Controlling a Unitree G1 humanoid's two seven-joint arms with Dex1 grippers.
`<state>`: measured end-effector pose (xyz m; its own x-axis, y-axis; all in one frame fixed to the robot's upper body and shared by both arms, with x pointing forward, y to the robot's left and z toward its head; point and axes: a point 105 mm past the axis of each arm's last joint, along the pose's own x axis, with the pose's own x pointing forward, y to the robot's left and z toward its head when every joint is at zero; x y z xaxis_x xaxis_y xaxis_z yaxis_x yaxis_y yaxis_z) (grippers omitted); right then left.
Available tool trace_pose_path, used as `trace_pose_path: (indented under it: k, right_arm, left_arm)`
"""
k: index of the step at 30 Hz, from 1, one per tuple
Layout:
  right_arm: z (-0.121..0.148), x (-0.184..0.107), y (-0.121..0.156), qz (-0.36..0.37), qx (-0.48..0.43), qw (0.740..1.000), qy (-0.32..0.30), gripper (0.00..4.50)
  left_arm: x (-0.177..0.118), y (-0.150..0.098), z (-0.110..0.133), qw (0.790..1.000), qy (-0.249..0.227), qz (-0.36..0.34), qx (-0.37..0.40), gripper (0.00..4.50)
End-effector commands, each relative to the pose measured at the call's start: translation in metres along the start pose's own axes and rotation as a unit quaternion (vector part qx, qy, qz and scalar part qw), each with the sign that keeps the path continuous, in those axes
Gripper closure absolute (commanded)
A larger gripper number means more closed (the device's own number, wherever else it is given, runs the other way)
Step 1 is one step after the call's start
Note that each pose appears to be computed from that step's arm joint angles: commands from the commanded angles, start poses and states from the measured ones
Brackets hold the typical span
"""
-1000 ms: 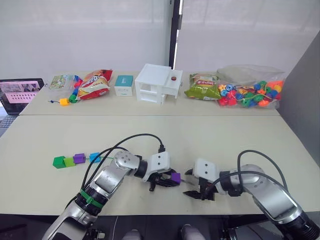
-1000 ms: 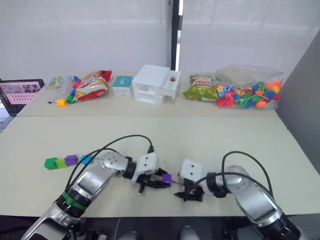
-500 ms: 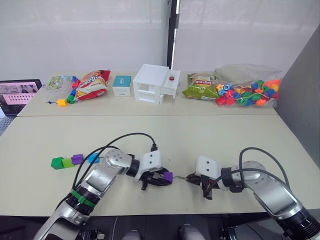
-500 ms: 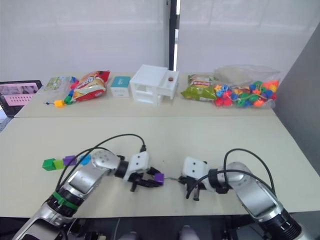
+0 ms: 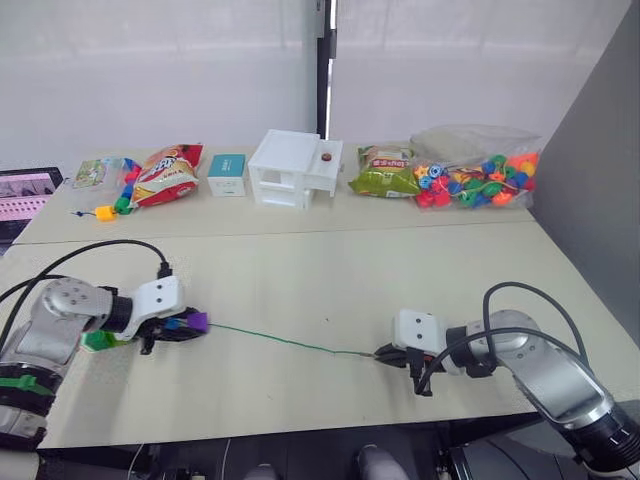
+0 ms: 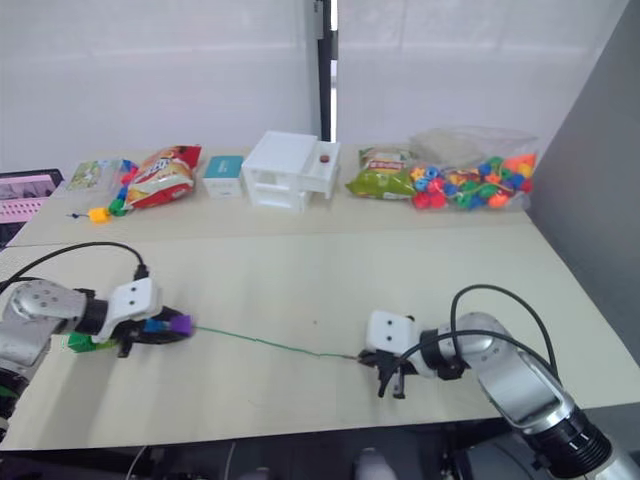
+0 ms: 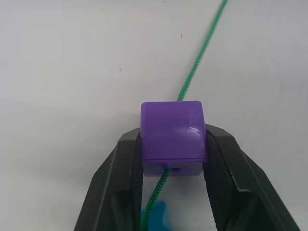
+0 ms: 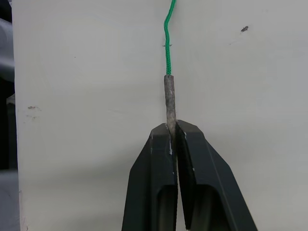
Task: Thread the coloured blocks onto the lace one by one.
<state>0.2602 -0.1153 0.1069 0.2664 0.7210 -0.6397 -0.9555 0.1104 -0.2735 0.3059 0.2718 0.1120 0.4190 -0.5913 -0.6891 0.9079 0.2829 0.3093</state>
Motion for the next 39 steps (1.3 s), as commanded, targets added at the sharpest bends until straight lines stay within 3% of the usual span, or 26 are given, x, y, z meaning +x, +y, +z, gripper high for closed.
trace_pose_path:
  k: [1, 3, 5, 11, 15, 20, 24, 27, 38, 39]
  right_arm:
    - [0.01, -0.001, 0.0, 0.002, -0.019, 1.0, -0.011, 4.5]
    - [0.011, 0.0, -0.001, 0.003, -0.019, 1.0, -0.012, 4.5]
    - [0.012, 0.001, 0.0, 0.003, -0.019, 1.0, -0.013, 4.5]
    - [0.013, 0.003, 0.003, 0.007, -0.008, 1.0, -0.018, 4.5]
    - [0.017, 0.007, 0.007, 0.011, 0.001, 1.0, -0.022, 4.5]
    - [0.019, 0.011, 0.011, 0.015, 0.007, 1.0, -0.025, 4.5]
    - [0.019, 0.014, 0.013, 0.015, 0.013, 0.999, -0.026, 4.5]
    - [0.02, 0.015, 0.015, 0.012, 0.018, 0.999, -0.027, 4.5]
    - [0.019, 0.016, 0.022, 0.0, 0.034, 0.999, -0.026, 4.5]
    - [0.019, 0.015, 0.022, -0.001, 0.035, 0.999, -0.024, 4.5]
  left_arm:
    - [0.005, -0.011, -0.017, 0.999, 0.026, -0.02, -0.023, 3.3]
    - [0.009, -0.008, -0.007, 0.999, -0.003, -0.015, -0.036, 3.3]
    - [0.009, -0.009, -0.002, 0.999, -0.007, -0.026, -0.042, 2.24]
    - [-0.001, 0.003, 0.008, 0.999, 0.027, -0.036, 0.003, 0.33]
    - [-0.012, 0.017, 0.027, 0.996, 0.054, -0.052, 0.04, 0.33]
    - [-0.023, 0.014, 0.052, 0.984, 0.116, -0.118, 0.067, 0.33]
    - [-0.029, 0.014, 0.051, 0.967, 0.202, -0.131, 0.087, 0.33]
    - [-0.021, 0.018, 0.055, 0.96, 0.233, -0.129, 0.09, 0.33]
    - [0.014, 0.008, 0.04, 0.953, 0.251, -0.145, 0.085, 0.33]
    - [0.018, 0.007, 0.038, 0.955, 0.248, -0.144, 0.075, 0.59]
